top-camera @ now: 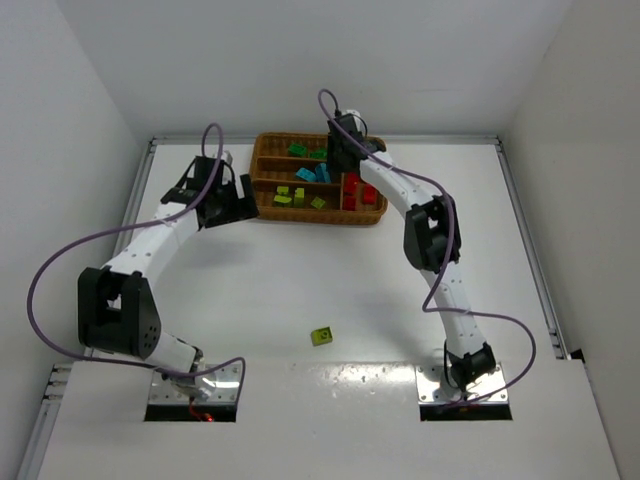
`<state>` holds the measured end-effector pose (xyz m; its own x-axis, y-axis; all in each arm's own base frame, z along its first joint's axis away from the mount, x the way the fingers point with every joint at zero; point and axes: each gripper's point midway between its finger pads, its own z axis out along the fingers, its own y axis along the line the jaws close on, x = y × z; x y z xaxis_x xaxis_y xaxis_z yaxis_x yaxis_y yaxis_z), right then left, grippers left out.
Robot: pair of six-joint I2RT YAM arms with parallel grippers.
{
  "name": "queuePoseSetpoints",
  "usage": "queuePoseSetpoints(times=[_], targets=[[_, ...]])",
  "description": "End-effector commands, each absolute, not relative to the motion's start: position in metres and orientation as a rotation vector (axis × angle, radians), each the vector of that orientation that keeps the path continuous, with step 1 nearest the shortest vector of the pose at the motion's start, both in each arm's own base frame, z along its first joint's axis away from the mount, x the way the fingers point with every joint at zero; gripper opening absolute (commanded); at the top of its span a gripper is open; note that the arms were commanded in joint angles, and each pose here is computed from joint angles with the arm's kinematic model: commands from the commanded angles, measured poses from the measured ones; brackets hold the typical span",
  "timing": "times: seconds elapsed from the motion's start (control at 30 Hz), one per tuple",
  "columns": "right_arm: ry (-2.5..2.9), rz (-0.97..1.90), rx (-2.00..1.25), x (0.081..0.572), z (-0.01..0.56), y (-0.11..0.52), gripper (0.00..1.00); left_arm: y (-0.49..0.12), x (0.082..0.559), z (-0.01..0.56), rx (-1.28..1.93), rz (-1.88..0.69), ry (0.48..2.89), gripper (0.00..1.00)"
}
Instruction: Sort the legos into containers by color
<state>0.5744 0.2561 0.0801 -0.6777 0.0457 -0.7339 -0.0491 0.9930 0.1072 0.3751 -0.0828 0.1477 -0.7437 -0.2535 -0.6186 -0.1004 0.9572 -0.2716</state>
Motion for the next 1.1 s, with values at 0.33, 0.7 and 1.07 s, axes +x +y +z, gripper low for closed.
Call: queuePoseSetpoints(times=[0.33,0.7,1.07], targets=[[2.154,0.253,0.029,0.606,0.128,0.279,0.81,-0.08,0.382,0.144,-0.239,-0.301,2.426,0.91],[2.238,0.323,-0.165,0.423,0.171,0.268,0.8,-0.081,0.373,0.16,-0.274,-0.329,2.381,0.91],[2.503,0.348,-0.99,0.154,0.065,0.275,0.93,-0.077,0.364,0.166,-0.305,-0.321,2.353,0.91]])
